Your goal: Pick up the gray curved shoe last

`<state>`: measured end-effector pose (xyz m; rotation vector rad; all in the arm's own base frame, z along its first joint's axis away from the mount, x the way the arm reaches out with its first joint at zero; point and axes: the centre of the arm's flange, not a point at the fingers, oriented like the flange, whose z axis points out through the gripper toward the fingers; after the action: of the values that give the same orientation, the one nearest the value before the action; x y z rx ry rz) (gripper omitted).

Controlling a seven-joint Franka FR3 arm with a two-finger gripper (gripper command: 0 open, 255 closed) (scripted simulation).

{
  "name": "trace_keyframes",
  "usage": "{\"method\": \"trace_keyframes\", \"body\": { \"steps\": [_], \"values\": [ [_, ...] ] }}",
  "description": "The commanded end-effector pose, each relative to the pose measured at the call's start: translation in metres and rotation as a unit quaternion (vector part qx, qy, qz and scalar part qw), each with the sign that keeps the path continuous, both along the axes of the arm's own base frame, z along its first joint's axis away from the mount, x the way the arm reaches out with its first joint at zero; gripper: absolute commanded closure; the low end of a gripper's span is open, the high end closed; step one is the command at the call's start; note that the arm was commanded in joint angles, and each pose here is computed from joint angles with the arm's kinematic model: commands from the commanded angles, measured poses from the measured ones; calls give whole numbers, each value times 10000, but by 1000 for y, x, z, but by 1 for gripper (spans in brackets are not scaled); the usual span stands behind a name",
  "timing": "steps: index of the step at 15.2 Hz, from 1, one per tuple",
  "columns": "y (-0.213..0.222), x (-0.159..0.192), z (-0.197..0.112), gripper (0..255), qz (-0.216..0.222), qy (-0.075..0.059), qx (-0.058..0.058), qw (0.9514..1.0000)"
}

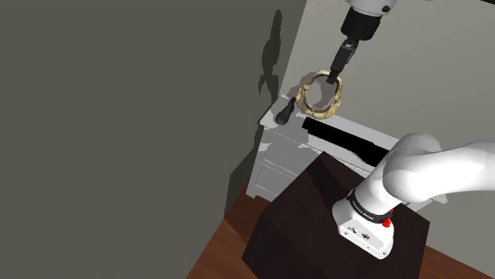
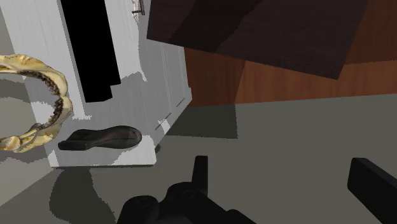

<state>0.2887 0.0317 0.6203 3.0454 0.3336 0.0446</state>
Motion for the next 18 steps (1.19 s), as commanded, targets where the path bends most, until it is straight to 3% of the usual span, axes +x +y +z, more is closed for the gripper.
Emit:
{"method": "trace_keyframes", "body": {
  "steps": [1,9,13,18],
  "values": [
    [0,0,0,0,0,0,0,10000],
    [-51,87,-51,0,-979,163,211,9948],
    [-82,126,-79,0,-1465,243,315,9884],
    [-125,169,-115,0,-2067,343,445,9768]
  ]
}}
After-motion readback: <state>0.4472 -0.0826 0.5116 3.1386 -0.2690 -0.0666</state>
